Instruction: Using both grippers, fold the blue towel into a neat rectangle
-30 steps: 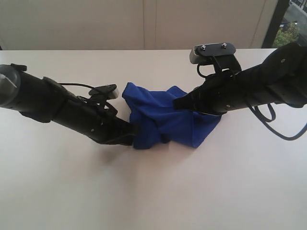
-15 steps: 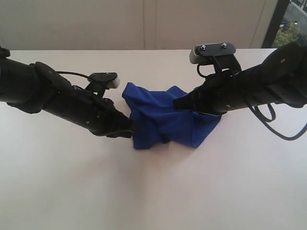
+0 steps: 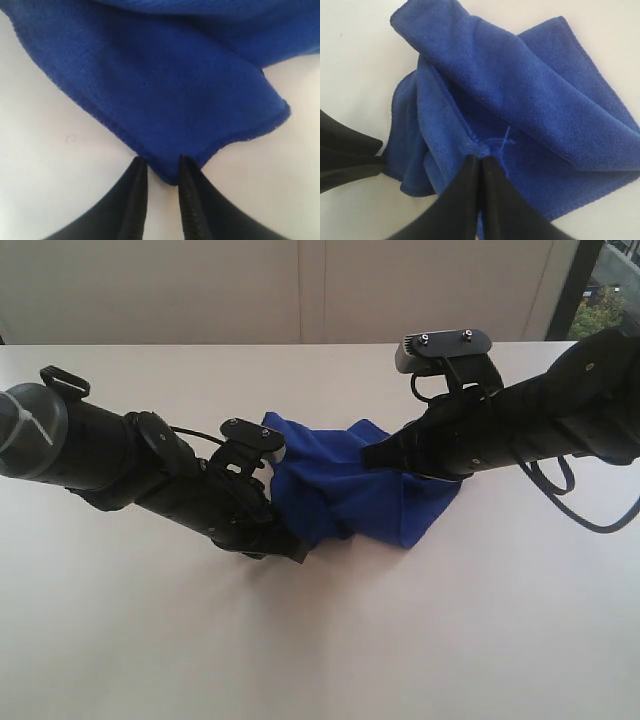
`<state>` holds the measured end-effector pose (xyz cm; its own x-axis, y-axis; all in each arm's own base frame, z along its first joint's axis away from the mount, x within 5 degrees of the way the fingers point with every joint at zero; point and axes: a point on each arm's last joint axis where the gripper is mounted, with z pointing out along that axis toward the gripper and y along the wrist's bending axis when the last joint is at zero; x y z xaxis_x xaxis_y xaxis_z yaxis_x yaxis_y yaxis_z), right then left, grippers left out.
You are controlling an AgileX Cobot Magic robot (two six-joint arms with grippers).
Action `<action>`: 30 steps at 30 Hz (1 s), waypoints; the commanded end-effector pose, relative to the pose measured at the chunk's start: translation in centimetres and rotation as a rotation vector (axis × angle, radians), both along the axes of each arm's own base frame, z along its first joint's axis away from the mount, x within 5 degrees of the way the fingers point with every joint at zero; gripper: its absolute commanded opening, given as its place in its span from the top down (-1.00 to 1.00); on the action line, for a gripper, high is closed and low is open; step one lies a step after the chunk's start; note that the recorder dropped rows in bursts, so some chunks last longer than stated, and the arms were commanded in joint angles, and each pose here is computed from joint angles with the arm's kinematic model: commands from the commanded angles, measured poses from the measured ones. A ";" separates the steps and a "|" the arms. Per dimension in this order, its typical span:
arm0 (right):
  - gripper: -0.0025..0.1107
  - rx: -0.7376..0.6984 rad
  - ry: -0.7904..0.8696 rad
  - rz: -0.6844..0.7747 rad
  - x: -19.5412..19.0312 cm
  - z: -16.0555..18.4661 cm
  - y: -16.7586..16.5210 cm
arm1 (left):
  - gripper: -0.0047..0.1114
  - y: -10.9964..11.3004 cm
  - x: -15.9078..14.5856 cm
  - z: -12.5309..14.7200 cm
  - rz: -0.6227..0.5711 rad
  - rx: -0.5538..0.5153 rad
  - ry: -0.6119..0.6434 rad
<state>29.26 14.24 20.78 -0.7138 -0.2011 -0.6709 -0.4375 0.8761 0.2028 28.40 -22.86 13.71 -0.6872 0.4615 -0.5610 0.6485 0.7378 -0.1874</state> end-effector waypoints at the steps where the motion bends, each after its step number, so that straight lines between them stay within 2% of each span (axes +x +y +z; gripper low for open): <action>1: 0.96 0.002 -0.011 -0.005 0.0 0.2 -0.1 | 0.41 -0.1 -0.3 -0.3 0.006 -0.006 0.024; 26: 0.96 0.002 -0.011 -0.005 0.0 0.2 -0.1 | 0.41 -0.4 0.1 0.1 0.087 -0.061 0.040; 30: 0.96 0.002 -0.011 -0.005 0.0 0.2 -0.1 | 0.41 -0.4 0.2 -0.7 0.104 -0.052 0.064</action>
